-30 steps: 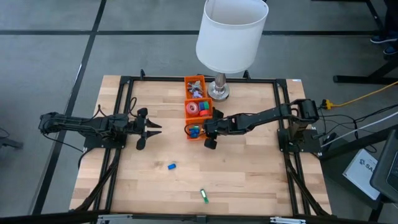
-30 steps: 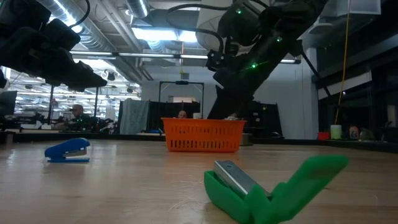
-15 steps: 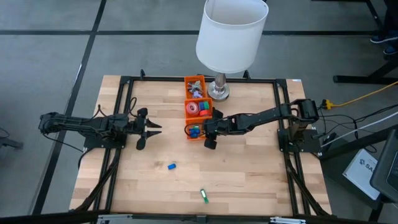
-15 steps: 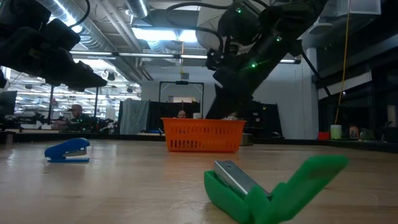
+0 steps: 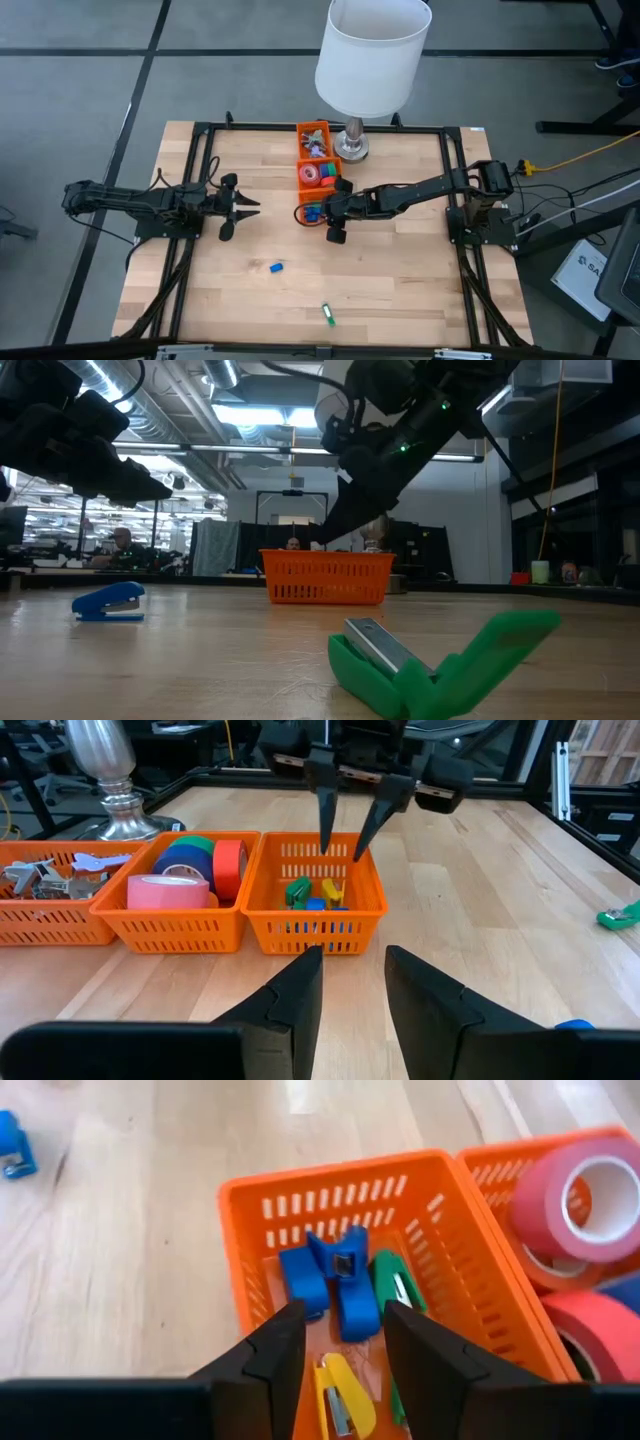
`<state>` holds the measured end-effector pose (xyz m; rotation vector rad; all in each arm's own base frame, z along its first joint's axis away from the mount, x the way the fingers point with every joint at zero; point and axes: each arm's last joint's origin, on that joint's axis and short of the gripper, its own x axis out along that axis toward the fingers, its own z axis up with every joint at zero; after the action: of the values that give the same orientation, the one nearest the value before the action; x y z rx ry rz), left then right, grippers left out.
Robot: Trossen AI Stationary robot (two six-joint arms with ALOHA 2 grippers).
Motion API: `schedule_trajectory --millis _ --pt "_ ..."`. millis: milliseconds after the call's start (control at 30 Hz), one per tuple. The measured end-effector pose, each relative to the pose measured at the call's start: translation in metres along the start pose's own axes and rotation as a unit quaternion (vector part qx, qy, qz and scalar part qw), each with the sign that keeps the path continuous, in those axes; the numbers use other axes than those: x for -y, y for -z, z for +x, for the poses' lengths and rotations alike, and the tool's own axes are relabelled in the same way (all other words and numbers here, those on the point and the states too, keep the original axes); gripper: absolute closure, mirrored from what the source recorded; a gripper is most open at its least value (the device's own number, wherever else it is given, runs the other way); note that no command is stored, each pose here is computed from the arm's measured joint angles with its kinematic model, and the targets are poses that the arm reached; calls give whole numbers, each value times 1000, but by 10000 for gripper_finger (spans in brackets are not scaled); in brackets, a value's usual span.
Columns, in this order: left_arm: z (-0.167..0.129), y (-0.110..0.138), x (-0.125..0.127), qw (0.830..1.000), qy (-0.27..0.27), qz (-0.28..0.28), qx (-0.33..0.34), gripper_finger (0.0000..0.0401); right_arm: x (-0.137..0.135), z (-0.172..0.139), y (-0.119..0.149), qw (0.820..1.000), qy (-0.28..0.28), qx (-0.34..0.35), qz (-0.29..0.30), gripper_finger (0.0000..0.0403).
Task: Pick and place Stapler, Stapler remover, tape
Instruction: Put the green stapler into the bottom orange basket
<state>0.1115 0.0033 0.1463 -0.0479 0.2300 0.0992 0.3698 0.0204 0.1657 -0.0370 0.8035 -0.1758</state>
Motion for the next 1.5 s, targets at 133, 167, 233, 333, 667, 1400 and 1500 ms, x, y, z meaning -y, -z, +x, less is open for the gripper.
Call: schedule_trajectory --millis 133,167,233,333,667,1400,1500 --pt "0 0 0 1000 0 0 0 292 -8 -3 -4 999 -7 5 -49 270" --pt "0 0 0 1000 0 0 0 292 -10 -4 -5 998 -10 7 -65 271" --pt "0 0 0 1000 0 0 0 293 -15 -5 -4 995 -19 8 -100 275" --pt "0 0 0 1000 0 0 0 294 -23 -6 -3 986 -52 12 -158 282" --pt "0 0 0 1000 0 0 0 294 -51 -15 -5 933 -223 71 -272 310" --pt "0 0 0 1000 0 0 0 293 -94 -33 -9 914 -321 126 -215 312" --pt "0 0 0 1000 0 0 0 294 -106 -39 -7 904 -368 111 -186 312"
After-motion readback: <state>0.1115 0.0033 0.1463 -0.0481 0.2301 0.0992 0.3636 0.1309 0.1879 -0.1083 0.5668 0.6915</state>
